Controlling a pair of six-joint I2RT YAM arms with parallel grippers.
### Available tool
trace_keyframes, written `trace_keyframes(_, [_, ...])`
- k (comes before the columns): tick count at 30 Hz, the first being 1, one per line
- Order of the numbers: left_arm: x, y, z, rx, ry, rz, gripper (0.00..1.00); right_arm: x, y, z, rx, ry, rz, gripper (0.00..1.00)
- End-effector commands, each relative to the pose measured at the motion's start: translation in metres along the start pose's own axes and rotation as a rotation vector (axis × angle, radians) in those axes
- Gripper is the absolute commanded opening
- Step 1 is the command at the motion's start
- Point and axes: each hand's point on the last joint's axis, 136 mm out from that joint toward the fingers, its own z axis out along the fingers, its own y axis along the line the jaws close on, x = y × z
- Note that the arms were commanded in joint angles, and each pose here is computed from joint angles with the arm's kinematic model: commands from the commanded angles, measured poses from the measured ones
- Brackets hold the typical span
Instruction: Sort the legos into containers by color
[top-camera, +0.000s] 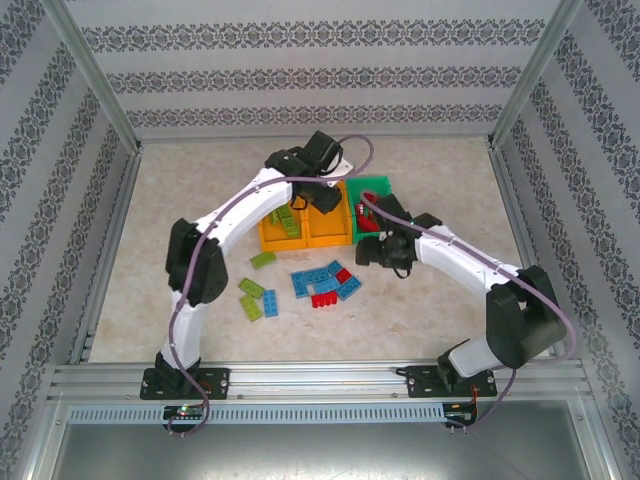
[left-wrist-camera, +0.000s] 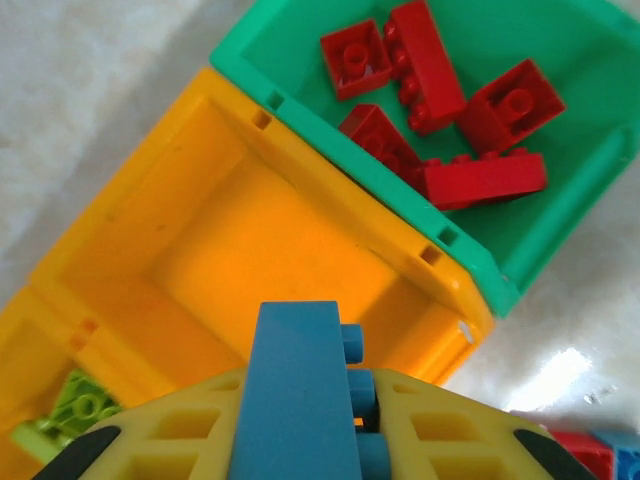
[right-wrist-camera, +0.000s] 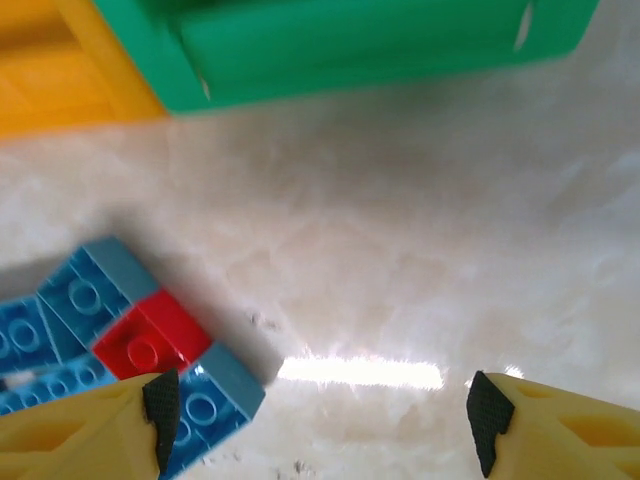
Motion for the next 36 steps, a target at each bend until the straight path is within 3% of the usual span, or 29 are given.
trace_keyframes(1, [0.012,0.005,0.006,0.027,0.08,-0.094,0.31,0.012,0.016,0.002,-0.047,-0.012,0.043,0.76])
trace_keyframes(10, [0.02,0.008,0.024,0.051,0.12,-0.181,0.48,0.006,0.051,0.022,-0.037,-0.002,-0.18,0.77])
trace_keyframes(21, [0.019,0.015,-0.008,0.022,0.054,-0.285,0.69,0.006,0.035,0.049,0.067,0.082,-0.198,0.59])
trace_keyframes(30, [0.031,0.019,-0.029,0.006,0.034,-0.33,0.73,0.014,-0.007,0.046,0.15,0.091,-0.12,0.54])
trace_keyframes(36, [0.044,0.016,-0.031,0.008,0.057,-0.344,0.73,0.009,-0.017,0.026,0.139,0.023,-0.092,0.58])
